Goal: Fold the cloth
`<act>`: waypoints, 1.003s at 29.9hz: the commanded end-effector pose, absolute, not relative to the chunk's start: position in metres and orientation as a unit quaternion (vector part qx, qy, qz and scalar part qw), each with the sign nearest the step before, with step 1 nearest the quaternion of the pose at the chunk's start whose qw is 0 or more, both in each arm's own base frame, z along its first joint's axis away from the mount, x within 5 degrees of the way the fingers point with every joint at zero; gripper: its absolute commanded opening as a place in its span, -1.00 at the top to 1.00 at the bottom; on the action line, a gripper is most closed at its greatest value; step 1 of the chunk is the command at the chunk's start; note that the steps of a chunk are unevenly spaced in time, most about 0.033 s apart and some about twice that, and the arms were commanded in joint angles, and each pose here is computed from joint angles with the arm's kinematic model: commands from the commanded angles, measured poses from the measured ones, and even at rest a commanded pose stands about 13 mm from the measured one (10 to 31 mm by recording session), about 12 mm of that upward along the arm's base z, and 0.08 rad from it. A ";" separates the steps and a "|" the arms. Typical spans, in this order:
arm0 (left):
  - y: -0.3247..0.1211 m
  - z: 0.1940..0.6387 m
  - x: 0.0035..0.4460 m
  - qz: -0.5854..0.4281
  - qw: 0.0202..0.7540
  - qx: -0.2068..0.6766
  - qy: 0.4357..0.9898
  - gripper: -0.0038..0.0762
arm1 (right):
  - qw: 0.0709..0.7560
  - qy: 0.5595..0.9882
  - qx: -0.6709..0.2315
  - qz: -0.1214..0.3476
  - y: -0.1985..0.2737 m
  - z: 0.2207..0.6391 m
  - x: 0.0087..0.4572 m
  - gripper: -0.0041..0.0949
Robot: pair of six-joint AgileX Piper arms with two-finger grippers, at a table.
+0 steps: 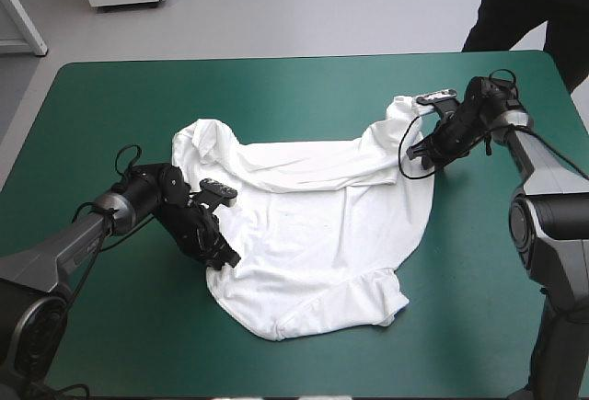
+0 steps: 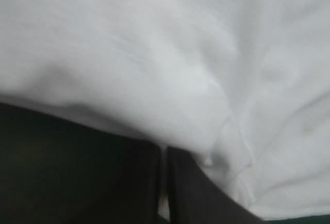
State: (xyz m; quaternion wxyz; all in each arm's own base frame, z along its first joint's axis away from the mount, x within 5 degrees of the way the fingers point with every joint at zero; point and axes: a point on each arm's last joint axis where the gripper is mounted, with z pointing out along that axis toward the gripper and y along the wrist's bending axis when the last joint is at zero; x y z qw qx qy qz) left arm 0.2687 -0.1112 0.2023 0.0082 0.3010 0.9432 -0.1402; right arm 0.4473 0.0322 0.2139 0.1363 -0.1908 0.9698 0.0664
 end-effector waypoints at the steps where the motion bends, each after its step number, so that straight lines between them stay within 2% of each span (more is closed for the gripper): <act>1: -0.118 0.200 0.267 -0.156 0.014 0.295 0.943 0.96 | 0.128 0.963 -0.217 0.095 0.057 0.217 0.444 0.74; 3: -0.118 0.200 0.267 -0.156 0.014 0.295 0.943 0.96 | 0.125 0.960 -0.228 0.105 0.065 0.212 0.444 0.95; 9: -0.118 0.200 0.266 -0.158 0.006 0.295 0.942 0.96 | 0.105 0.958 -0.249 0.097 0.080 0.210 0.439 0.94; 13: -0.117 0.204 0.260 -0.164 -0.015 0.297 0.941 0.96 | 0.056 0.967 -0.239 0.069 0.073 0.210 0.431 0.94; 15: -0.116 0.210 0.257 -0.165 -0.010 0.300 0.940 0.96 | 0.056 0.969 -0.234 0.052 0.070 0.217 0.428 0.94; 19: -0.113 0.236 0.249 -0.164 0.034 0.304 0.938 0.96 | 0.098 0.966 -0.239 0.026 0.065 0.253 0.420 0.94; 25: -0.103 0.297 0.230 -0.143 0.088 0.313 0.935 0.96 | 0.175 0.956 -0.234 0.019 0.060 0.327 0.387 0.94; 28: -0.096 0.351 0.219 -0.129 0.159 0.317 0.926 0.96 | 0.227 0.946 -0.232 0.012 0.056 0.369 0.362 0.94; 30: -0.092 0.392 0.208 -0.127 0.232 0.312 0.913 0.96 | 0.266 0.936 -0.230 0.005 0.052 0.398 0.341 0.94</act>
